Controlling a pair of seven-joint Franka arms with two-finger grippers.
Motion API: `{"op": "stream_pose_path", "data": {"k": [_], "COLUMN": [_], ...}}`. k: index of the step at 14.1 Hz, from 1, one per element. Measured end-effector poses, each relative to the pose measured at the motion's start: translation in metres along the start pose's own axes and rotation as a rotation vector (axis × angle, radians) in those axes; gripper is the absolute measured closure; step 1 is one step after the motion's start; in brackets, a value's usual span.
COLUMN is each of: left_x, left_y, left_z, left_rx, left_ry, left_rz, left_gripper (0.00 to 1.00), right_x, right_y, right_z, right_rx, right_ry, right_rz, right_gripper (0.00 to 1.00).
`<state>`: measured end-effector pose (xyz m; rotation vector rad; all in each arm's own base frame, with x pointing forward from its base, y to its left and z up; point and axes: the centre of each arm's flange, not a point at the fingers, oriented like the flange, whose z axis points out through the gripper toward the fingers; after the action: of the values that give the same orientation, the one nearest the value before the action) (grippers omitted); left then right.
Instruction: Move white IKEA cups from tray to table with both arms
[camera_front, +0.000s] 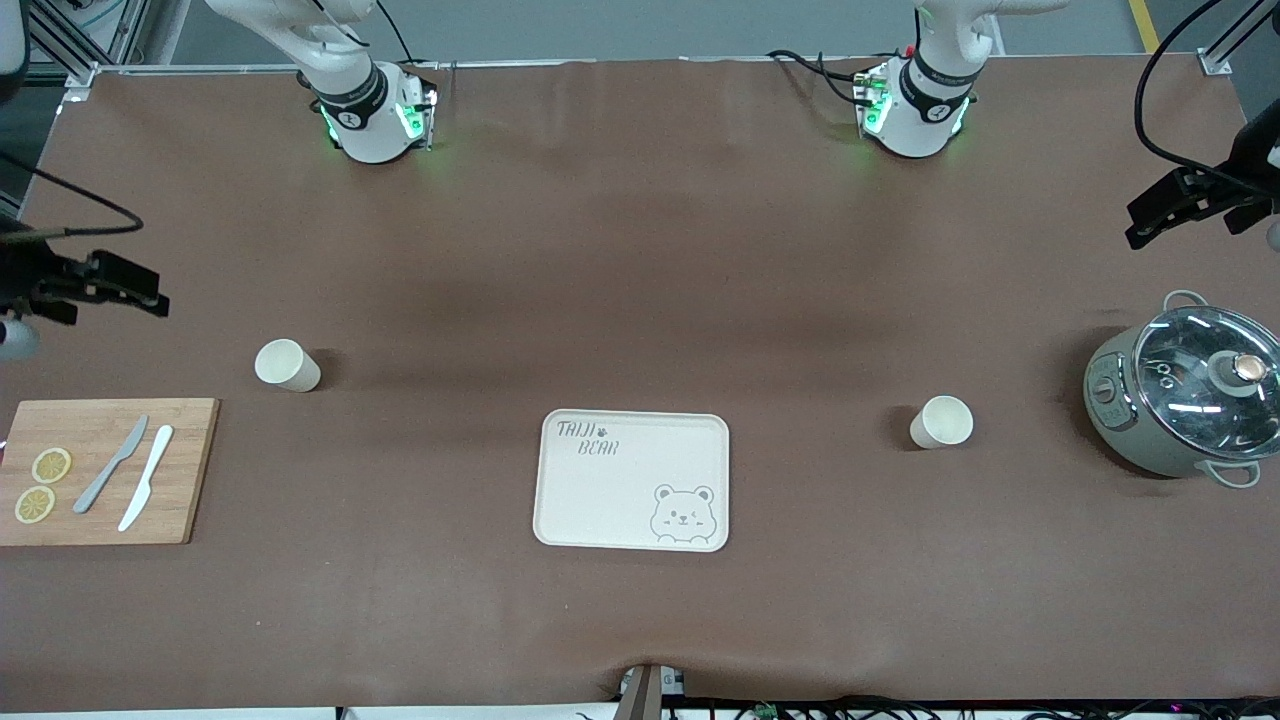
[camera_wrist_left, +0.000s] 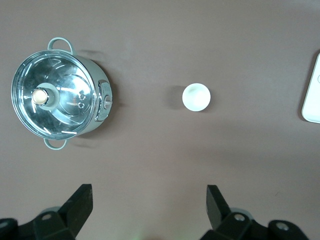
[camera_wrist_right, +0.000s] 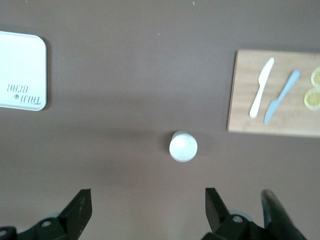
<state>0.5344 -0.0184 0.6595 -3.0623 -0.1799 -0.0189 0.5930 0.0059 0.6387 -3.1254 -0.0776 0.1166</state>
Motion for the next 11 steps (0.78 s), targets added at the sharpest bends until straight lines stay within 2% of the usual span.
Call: {"op": "stream_pose_path", "data": {"k": [4, 7, 9, 11], "left_x": [0.004, 0.007, 0.007, 0.008], "left_y": [0.002, 0.011, 0.014, 0.015], "left_z": [0.007, 0.010, 0.011, 0.012], "left_rx": [-0.001, -0.022, -0.022, -0.022], "left_ry": [-0.005, -0.002, -0.001, -0.004], "left_rz": [0.002, 0.015, 0.022, 0.023], "left_gripper": [0.00, 0.00, 0.00, 0.00], "right_x": [-0.034, -0.064, -0.085, -0.088], "right_y": [-0.011, -0.019, -0.028, -0.024], "right_z": [-0.019, -0.051, -0.063, -0.056], "right_rx": [-0.006, -0.012, -0.016, -0.016], "right_ry": [0.013, 0.063, 0.057, 0.035], "right_rz": [0.022, 0.011, -0.001, 0.012], "right_gripper": [0.00, 0.00, 0.00, 0.00]}}
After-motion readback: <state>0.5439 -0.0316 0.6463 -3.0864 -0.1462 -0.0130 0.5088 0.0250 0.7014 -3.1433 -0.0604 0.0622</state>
